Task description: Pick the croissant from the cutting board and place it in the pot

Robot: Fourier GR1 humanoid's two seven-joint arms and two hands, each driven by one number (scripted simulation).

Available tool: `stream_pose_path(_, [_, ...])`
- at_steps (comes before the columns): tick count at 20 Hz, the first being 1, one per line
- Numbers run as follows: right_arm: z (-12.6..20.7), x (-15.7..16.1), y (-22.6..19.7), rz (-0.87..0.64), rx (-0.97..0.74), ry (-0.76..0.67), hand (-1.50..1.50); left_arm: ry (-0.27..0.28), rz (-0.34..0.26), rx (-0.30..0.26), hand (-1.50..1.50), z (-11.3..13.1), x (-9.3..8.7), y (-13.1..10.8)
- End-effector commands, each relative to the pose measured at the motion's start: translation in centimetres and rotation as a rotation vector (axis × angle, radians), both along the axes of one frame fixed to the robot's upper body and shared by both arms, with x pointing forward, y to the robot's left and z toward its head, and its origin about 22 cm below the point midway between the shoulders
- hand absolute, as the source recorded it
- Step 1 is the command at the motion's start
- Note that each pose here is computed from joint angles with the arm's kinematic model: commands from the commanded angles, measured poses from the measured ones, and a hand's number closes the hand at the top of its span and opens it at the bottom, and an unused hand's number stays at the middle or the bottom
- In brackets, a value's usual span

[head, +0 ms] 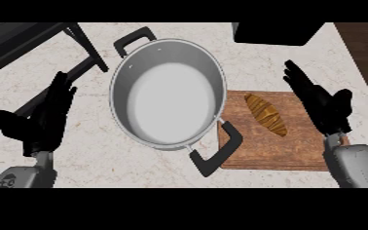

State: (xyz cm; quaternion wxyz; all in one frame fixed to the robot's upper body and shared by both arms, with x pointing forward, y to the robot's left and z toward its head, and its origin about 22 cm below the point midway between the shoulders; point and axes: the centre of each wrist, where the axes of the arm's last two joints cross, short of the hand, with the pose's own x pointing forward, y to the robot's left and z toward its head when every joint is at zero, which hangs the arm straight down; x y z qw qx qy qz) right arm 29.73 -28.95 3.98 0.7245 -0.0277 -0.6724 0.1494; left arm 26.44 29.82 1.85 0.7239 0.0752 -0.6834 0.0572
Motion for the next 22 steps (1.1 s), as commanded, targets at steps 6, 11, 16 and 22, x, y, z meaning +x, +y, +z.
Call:
stream_pose_path(6, [4.0,2.6,6.9,0.319,0.011,-0.183,1.50,0.163,0.091,0.473,0.00,-0.2,-1.1,5.1])
stream_pose_path(11, [2.0,0.2,3.9,-0.156,-0.253,-0.577,-1.50,0.321,0.107,0.346,0.00,-0.3,-1.0,4.2])
stream_pose_path(16, [-0.5,-1.8,5.1,-0.091,-0.349,-0.610,-1.50,0.340,0.111,0.383,0.00,1.7,-0.1,3.9])
stream_pose_path(22, [5.9,-3.7,2.2,-0.035,-0.682,-0.434,-1.50,0.364,0.099,0.369,0.00,0.6,-1.0,3.5])
